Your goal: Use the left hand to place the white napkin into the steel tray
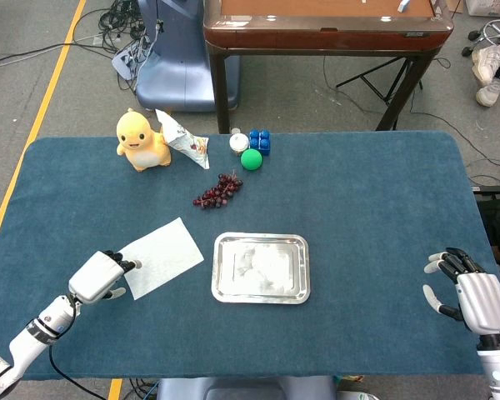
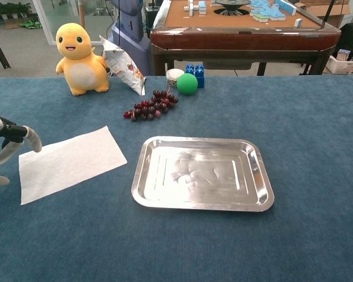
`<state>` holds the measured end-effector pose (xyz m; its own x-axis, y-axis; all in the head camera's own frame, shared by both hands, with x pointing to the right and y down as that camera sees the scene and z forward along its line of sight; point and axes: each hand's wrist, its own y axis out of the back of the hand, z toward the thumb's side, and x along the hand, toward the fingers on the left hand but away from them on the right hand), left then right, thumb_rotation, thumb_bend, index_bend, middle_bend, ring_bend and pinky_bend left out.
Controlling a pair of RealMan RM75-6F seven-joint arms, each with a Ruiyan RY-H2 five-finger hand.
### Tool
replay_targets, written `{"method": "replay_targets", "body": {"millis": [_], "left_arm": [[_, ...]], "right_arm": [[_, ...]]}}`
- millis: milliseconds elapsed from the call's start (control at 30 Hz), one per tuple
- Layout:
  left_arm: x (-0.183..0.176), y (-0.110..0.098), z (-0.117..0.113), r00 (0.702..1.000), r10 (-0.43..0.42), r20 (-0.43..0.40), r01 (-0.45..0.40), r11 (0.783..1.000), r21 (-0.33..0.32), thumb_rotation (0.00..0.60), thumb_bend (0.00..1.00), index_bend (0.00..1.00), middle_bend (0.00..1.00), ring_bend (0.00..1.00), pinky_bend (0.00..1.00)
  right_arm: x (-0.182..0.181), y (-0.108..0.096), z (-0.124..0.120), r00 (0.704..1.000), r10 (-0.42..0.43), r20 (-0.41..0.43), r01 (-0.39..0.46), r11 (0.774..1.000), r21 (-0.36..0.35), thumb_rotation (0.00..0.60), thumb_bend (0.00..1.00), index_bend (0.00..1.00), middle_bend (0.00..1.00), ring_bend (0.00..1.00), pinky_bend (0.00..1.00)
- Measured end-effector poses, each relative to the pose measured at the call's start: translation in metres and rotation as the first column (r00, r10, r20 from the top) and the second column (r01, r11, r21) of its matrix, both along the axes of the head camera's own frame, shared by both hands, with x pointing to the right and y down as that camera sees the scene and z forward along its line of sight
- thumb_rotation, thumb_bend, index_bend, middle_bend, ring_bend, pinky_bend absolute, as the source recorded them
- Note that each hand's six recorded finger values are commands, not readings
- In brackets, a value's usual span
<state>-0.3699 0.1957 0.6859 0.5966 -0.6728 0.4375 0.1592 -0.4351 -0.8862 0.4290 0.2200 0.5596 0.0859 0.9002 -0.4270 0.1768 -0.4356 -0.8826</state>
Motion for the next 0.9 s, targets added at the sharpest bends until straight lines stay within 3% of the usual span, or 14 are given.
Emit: {"method": "replay_targets", "body": {"millis": [900], "left_arm": [[-0.015,-0.004,0.019,0.996,0.042,0.085,-0.044,0.999,0.021,0.600,0.07,0.42,0.72,0.55,0.64]], "right_arm": [[0.000,0.000,0.002,1.000,0.001,-0.004,-0.001,1.000,-0.005,0.600,0.35,0.45,0.34,0.18,0.37]]}}
